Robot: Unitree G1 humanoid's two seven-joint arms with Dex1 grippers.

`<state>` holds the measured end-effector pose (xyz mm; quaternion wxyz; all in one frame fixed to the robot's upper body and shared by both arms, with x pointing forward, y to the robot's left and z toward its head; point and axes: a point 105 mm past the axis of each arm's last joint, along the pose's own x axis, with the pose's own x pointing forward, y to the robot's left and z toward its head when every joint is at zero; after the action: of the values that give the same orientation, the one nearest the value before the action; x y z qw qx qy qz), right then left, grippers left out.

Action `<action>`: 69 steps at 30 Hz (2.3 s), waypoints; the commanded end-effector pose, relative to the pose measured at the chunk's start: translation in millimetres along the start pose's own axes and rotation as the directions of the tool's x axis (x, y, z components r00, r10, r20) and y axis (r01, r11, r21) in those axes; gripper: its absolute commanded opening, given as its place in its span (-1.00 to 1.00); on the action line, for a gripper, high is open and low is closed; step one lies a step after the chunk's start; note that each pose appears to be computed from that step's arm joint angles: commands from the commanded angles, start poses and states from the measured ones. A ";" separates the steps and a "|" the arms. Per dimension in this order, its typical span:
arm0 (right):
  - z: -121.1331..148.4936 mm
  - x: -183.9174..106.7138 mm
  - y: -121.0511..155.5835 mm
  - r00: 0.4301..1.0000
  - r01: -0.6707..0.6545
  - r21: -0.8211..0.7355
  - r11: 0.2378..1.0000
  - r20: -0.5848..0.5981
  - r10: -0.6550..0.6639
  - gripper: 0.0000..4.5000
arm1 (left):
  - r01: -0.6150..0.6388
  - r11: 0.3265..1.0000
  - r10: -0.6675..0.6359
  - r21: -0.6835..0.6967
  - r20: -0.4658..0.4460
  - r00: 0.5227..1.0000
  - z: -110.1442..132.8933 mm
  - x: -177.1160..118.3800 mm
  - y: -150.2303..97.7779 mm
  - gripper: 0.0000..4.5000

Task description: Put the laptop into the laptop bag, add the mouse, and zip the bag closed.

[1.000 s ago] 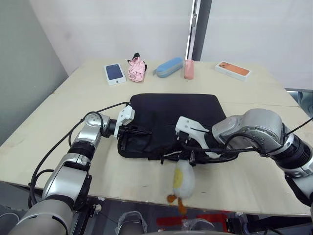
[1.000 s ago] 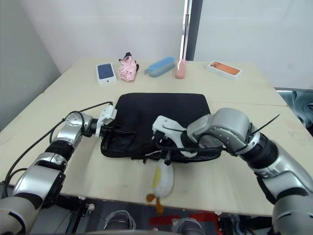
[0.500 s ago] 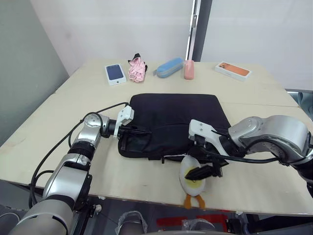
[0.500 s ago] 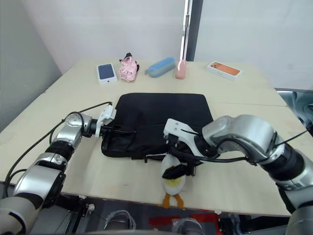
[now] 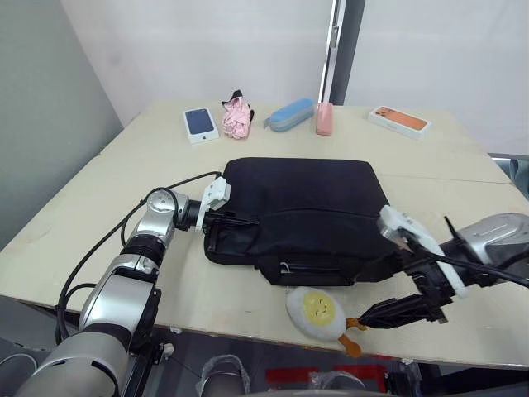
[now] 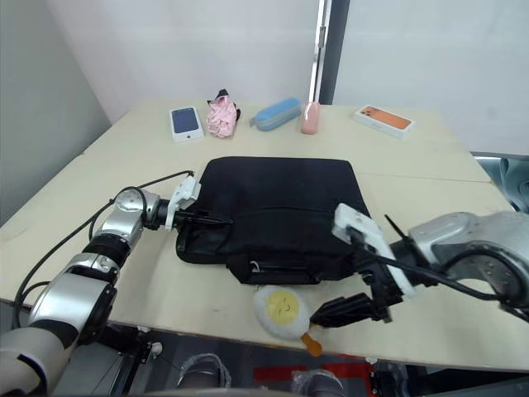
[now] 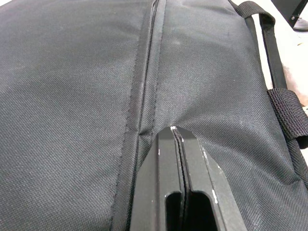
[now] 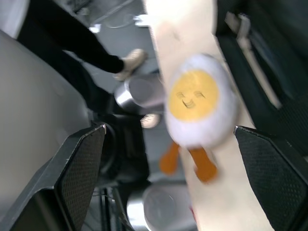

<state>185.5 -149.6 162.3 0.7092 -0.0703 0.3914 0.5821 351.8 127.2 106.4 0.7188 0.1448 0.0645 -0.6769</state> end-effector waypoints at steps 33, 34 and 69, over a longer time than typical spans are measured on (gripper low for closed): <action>-1.8 75.4 -25.7 0.996 0.074 0.076 0.994 0.038 -0.077 -0.86 | -0.021 1.000 0.021 0.023 -0.022 1.000 4.0 -9.8 6.2 -1.00; -0.9 69.5 -22.5 0.996 0.074 0.061 0.995 0.046 -0.077 -0.98 | -0.019 1.000 0.020 0.023 -0.022 1.000 4.1 -9.3 6.3 -1.00; -97.3 -67.6 -59.3 0.794 0.595 0.033 0.803 -0.179 -0.581 -0.98 | 0.141 0.985 -0.120 0.095 -0.200 0.972 -21.8 3.4 -11.9 -1.00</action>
<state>184.8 -262.7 106.9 0.8118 -0.1872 0.4469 0.3260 354.4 126.4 106.5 0.6894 0.2329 0.0514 -0.6840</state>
